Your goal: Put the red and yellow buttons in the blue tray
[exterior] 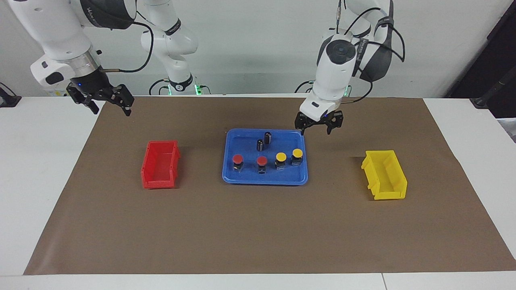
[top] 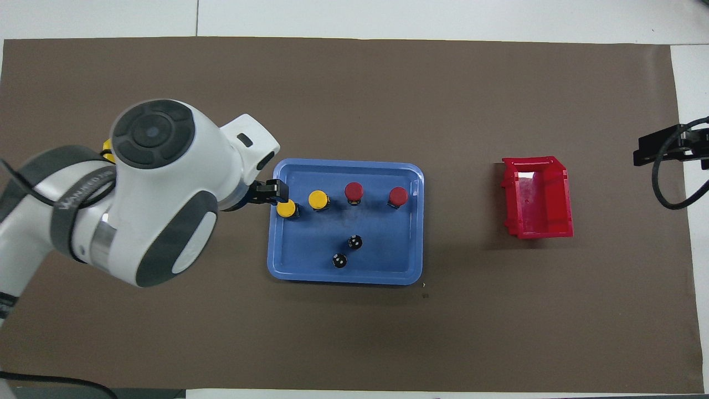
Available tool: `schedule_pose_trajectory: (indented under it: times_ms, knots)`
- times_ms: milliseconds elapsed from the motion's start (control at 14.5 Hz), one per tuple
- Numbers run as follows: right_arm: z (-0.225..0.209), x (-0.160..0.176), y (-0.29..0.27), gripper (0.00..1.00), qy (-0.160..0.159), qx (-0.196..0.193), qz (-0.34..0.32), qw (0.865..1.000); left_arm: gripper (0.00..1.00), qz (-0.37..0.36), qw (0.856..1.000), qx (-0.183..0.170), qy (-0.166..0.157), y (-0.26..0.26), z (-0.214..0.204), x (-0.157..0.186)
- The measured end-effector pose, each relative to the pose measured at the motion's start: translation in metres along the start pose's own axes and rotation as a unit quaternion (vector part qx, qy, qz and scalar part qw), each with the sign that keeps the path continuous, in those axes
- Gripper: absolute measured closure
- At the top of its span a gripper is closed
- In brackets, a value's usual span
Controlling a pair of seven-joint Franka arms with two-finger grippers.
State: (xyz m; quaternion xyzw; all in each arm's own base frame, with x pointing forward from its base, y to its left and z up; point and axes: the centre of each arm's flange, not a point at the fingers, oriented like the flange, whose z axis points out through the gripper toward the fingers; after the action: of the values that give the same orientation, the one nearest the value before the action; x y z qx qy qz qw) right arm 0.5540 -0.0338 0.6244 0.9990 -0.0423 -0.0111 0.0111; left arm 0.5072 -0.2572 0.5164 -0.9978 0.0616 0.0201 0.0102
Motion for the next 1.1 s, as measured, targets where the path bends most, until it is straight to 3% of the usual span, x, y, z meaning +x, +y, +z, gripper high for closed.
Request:
schedule_pose_trajectory:
  times_ms: [619, 825, 1101]
  knots:
    - [0.0, 0.0, 0.0, 0.0, 0.0, 0.0, 0.0, 1.0, 0.0, -0.03, 0.999, -0.011, -0.008, -0.2, -0.059, -0.007]
    - [0.0, 0.0, 0.0, 0.0, 0.0, 0.0, 0.0, 1.0, 0.0, -0.031, 0.999, -0.013, -0.016, -0.235, -0.075, -0.014]
    - [0.0, 0.0, 0.0, 0.0, 0.0, 0.0, 0.0, 1.0, 0.0, -0.029, 0.999, -0.013, -0.001, -0.241, -0.102, -0.017]
